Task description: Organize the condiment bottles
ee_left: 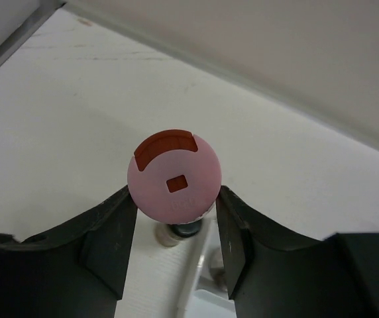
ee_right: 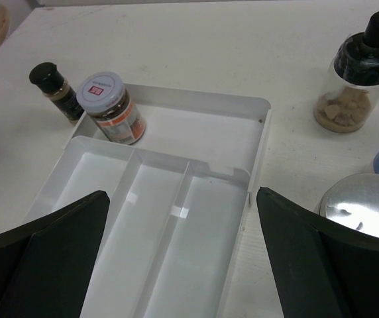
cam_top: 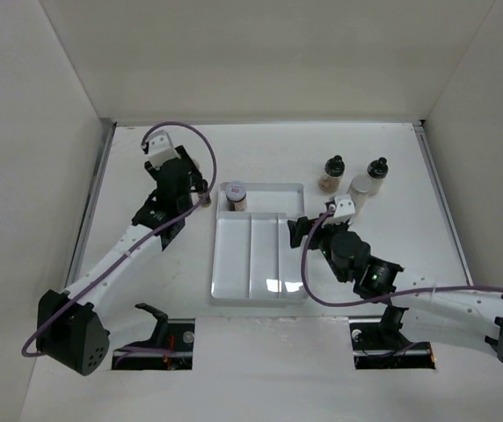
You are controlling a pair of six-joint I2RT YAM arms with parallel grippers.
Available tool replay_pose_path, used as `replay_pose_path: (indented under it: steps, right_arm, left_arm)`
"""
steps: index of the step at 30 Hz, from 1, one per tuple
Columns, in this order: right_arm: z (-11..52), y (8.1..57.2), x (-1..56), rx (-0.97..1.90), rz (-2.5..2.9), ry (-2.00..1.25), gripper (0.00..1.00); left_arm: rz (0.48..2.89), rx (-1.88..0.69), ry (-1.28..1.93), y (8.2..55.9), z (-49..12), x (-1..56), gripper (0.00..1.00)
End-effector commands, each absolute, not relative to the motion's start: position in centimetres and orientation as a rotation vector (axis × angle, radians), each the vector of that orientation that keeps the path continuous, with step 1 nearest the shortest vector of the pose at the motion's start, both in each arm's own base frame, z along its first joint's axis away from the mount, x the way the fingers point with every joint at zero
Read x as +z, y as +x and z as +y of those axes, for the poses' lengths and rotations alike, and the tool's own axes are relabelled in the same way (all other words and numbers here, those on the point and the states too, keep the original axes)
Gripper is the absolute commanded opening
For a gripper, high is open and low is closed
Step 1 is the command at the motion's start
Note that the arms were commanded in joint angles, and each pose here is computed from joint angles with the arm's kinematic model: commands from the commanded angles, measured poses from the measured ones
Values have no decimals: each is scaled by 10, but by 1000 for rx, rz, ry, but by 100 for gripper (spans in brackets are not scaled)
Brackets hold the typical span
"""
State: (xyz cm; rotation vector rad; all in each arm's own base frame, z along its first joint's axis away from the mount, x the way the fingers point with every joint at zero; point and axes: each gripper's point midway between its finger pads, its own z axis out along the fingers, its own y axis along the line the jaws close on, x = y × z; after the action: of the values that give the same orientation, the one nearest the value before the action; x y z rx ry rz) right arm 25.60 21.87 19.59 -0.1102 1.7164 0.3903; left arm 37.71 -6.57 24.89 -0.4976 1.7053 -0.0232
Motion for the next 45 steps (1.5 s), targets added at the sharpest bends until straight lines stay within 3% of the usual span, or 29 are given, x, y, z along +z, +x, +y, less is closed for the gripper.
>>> replay_pose_path:
  steps: [1,7,15,32,34,36,40,42,45]
  right_arm:
    - [210,257,217,424,1653,-37,99]
    - [173,261,226,388,1599,121,99]
    - [159,262,230,424,1572,188,100]
    - [157,263,228,410,1576,193,100]
    - [156,263,228,409,1576,194,100]
    - [156,263,228,412,1572,198,100]
    - [155,263,229,413,1571,199,100]
    - [155,263,228,412,1572,198,100]
    - [156,263,230,412,1570,197,100]
  left_arm:
    - [1605,-168,-414,372,-115,312,29]
    - [1642,-359,-219,368,-227,318,30]
    - [1732,-358,-105,378,-291,244,30]
    - [1880,-159,-29,386,-290,126,32]
    - [1887,-157,-22,386,-291,121,37]
    - [1892,-152,-18,385,-291,118,48]
    - [1857,-181,-41,381,-291,138,79]
    - [1832,-212,-48,379,-292,157,85]
    - [1773,-253,-77,379,-285,194,86]
